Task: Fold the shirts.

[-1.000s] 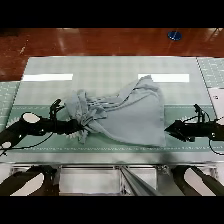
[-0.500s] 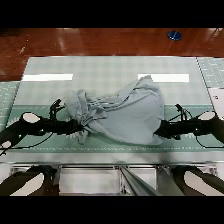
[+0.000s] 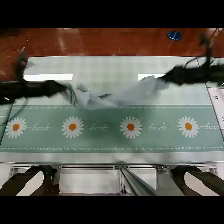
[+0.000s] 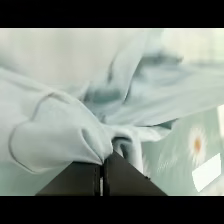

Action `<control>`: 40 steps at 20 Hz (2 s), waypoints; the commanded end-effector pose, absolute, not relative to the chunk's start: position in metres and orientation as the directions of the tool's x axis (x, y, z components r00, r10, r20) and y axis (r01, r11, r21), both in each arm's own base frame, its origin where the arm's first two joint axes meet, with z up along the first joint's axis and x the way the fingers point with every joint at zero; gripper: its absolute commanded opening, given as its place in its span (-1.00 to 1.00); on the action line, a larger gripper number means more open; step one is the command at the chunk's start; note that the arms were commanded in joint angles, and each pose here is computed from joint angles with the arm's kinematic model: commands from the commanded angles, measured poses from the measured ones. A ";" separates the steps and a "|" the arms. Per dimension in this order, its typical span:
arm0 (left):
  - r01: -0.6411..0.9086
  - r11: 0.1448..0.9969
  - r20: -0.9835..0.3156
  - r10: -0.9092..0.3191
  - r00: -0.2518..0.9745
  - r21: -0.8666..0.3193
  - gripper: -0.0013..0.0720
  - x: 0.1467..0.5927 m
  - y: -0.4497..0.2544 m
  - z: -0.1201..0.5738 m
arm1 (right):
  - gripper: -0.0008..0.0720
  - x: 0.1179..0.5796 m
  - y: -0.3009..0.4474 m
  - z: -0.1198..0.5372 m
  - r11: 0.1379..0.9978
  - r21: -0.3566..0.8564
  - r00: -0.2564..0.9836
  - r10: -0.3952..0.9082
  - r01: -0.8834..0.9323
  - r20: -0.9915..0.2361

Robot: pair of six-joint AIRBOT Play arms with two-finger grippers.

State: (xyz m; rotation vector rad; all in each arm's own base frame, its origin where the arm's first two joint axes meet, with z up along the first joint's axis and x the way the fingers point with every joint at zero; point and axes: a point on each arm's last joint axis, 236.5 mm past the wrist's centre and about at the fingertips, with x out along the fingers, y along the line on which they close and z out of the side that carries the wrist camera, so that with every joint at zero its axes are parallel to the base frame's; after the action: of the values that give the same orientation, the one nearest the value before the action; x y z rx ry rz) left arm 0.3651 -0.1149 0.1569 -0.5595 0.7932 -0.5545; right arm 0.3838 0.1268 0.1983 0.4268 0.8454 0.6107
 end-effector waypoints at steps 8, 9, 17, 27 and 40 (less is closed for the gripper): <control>0.182 0.978 0.109 -0.171 0.979 -0.100 -0.92 0.227 -0.043 0.515 | -0.93 0.221 0.105 0.517 0.895 0.019 0.892 0.447 -0.446 -0.072; 0.130 0.990 0.136 -0.122 0.983 -0.050 -0.92 0.208 -0.042 0.522 | -0.93 0.204 0.095 0.520 0.918 -0.009 0.916 0.396 -0.397 -0.062; 0.001 0.998 0.245 -0.016 0.970 0.060 -0.92 0.092 -0.013 0.528 | -0.93 0.137 0.050 0.457 0.985 0.014 0.959 0.172 -0.173 -0.226; 0.077 0.996 -0.335 -0.086 0.938 -0.041 -0.92 0.297 -0.021 0.341 | -0.93 0.258 0.060 0.281 0.956 0.229 0.761 0.287 -0.186 -0.581; -0.008 0.900 -0.734 -0.350 0.582 -0.435 -0.92 0.514 -0.088 0.076 | -0.93 0.482 0.023 0.054 0.934 0.350 0.465 0.280 0.071 -0.840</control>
State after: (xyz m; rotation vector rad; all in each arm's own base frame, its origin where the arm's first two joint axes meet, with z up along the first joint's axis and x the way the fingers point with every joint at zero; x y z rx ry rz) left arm 0.4974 -0.0704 0.1340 -0.3254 0.8022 -0.1807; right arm 0.4475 0.0306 0.0998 0.2910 1.0201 0.1705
